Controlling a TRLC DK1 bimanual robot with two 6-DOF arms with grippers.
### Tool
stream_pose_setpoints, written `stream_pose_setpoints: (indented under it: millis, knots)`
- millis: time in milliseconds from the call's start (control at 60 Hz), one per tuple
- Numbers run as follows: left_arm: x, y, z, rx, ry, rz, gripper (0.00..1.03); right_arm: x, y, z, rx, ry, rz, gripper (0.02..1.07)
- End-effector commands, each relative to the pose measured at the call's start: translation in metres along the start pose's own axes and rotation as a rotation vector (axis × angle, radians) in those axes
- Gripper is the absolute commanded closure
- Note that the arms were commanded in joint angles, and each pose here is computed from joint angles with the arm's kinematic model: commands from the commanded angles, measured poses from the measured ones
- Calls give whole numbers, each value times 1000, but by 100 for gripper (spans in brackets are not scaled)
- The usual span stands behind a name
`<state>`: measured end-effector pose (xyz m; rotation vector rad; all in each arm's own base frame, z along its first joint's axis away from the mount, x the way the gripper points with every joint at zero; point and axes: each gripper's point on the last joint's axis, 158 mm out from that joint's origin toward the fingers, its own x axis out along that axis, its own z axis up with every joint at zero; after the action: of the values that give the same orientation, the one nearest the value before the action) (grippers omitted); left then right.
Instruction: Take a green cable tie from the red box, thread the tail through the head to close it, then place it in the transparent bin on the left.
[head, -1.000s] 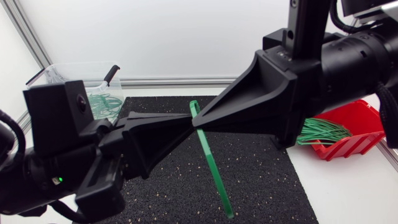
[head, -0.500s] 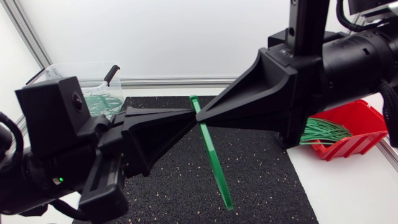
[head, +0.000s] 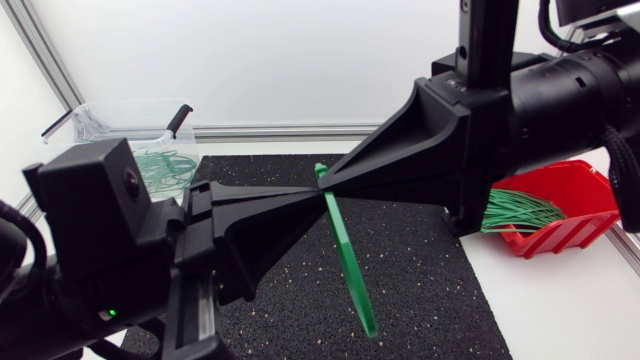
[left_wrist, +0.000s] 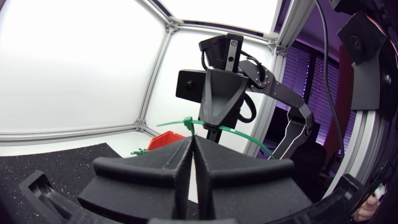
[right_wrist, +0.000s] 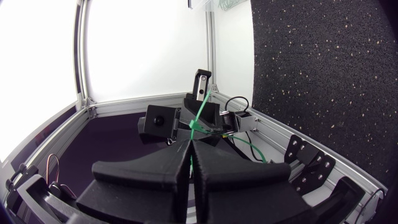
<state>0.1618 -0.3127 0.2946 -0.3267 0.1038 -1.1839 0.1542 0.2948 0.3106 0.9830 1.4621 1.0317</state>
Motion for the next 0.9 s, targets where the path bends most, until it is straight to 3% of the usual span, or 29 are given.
stream_pose_setpoints:
  millis: [0, 167, 267, 300, 600, 883]
  knots:
    - [-1, -9, -6, 53, 3, -33, 100, 2, -11, 12, 66, -25, -23, 101]
    - [1, -5, -13, 86, 18, -22, 100, 1, -17, 17, 70, -36, -28, 97]
    - [0, 0, -14, 106, 20, -9, 100, -1, -18, 13, 61, -37, -26, 59]
    - [0, 2, -14, 109, 20, -2, 100, -2, -17, 11, 55, -38, -24, 54]
    - [-3, 14, -23, 201, 50, 8, 100, -11, -4, 3, -85, -44, 4, 49]
    - [-7, 20, -33, 331, 87, -4, 100, -33, 11, 25, -190, -79, 42, 49]
